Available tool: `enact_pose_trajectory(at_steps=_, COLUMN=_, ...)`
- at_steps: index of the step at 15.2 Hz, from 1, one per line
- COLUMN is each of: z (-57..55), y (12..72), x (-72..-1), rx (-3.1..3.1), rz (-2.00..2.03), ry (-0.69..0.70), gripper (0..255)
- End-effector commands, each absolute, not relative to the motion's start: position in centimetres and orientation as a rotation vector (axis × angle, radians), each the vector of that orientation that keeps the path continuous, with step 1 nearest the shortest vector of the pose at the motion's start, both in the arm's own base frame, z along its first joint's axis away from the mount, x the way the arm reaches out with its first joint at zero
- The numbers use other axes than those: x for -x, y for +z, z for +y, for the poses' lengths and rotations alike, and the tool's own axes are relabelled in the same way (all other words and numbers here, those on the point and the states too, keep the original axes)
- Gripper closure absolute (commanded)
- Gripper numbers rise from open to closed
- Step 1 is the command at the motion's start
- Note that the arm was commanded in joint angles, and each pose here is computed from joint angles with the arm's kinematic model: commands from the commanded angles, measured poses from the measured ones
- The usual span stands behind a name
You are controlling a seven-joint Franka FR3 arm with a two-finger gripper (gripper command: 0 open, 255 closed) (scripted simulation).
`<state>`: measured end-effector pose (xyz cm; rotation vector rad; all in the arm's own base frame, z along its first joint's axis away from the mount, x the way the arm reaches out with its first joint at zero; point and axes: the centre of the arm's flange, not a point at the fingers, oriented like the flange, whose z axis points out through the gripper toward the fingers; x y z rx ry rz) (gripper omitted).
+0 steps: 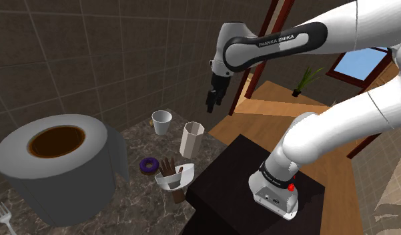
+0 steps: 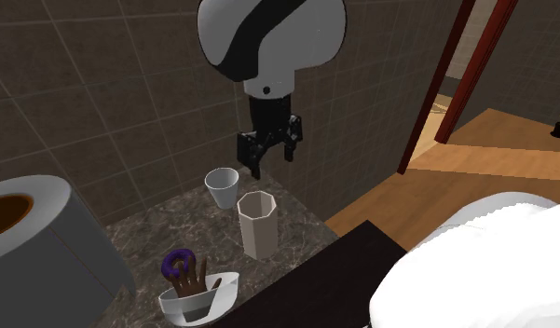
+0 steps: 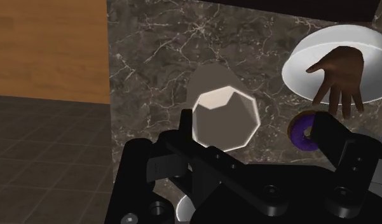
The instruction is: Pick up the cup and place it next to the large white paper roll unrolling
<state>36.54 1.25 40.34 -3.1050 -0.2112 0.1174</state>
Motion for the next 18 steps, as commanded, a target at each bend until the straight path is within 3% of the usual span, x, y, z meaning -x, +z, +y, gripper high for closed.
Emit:
enact_pose_trajectory(at_steps=1, z=0.4, y=38.1, x=-37.8, rx=3.109, rz=-0.213, ry=0.112, gripper=0)
enact_pose_trajectory(at_steps=12, z=-2.0, y=25.3, x=-43.6, rx=3.127, rz=-0.218, ry=0.11, gripper=0)
enact_pose_trajectory(at_steps=18, z=-2.0, y=22.1, x=-43.4, rx=3.127, rz=-0.218, ry=0.11, gripper=0)
